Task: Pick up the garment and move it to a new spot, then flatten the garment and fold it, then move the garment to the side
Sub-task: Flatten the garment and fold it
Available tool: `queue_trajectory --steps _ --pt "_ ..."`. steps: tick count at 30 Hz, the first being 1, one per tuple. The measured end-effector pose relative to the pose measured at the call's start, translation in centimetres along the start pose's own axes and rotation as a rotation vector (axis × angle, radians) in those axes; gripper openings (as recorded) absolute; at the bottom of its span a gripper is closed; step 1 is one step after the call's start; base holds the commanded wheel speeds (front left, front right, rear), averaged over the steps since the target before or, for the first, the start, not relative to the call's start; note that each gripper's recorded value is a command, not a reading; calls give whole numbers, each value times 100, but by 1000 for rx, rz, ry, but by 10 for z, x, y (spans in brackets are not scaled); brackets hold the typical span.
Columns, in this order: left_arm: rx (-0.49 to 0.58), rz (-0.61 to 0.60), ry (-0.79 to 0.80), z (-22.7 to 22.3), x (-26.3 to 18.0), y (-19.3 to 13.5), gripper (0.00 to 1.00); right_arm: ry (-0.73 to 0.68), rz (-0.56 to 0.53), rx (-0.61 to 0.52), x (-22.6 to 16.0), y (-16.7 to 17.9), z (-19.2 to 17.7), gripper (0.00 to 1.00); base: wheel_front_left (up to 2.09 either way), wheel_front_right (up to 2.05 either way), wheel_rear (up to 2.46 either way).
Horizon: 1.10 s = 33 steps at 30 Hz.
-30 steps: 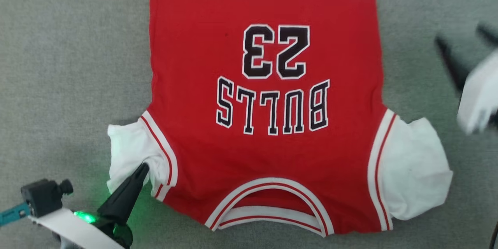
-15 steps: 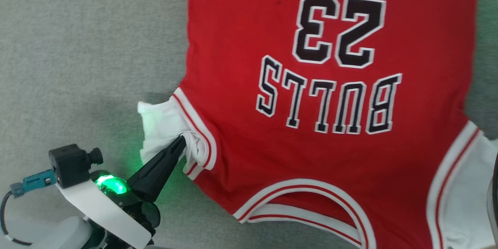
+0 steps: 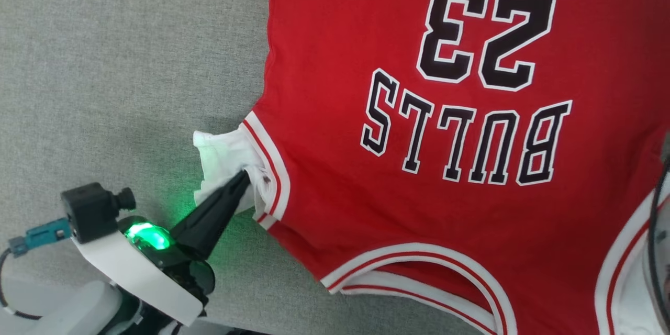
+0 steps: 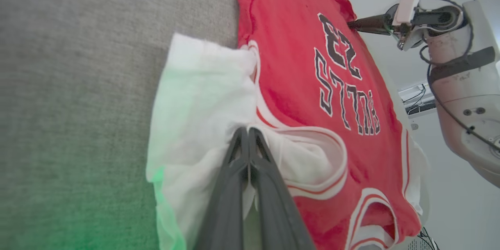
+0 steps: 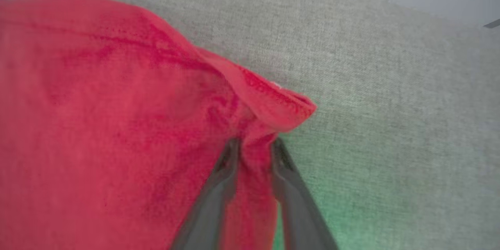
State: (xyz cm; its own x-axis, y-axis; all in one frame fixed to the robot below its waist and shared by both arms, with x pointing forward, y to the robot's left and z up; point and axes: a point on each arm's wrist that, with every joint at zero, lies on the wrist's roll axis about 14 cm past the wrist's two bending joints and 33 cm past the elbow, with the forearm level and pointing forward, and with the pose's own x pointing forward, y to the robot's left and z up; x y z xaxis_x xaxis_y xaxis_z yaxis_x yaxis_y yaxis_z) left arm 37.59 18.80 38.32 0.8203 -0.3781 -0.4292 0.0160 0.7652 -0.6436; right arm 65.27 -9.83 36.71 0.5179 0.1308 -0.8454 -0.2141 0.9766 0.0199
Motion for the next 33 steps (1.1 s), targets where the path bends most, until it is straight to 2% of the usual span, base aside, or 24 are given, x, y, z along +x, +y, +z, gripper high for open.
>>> queue_trajectory --steps 8,15,19,25,29,33 --pt "10 6 -74 18 -9 -1 0 -54 2 -8 -31 -11 1 0 0 0 0" --pt "12 -7 -130 25 -30 -10 0 -120 8 -95 -105 -30 -21 0 0 0 0" --pt "14 -30 -150 27 -33 -18 0 -85 20 -125 -140 -37 -64 0 0 0 0" --pt "24 -35 -173 30 -38 -20 0 55 86 -115 -179 -29 -165 0 0 0 0" --pt "24 -37 -184 32 -39 -21 0 161 153 -83 -200 -6 -233 0 0 0 0" --pt "23 -44 -190 31 -38 -23 0 239 233 -39 -214 23 -283 0 0 0 0"
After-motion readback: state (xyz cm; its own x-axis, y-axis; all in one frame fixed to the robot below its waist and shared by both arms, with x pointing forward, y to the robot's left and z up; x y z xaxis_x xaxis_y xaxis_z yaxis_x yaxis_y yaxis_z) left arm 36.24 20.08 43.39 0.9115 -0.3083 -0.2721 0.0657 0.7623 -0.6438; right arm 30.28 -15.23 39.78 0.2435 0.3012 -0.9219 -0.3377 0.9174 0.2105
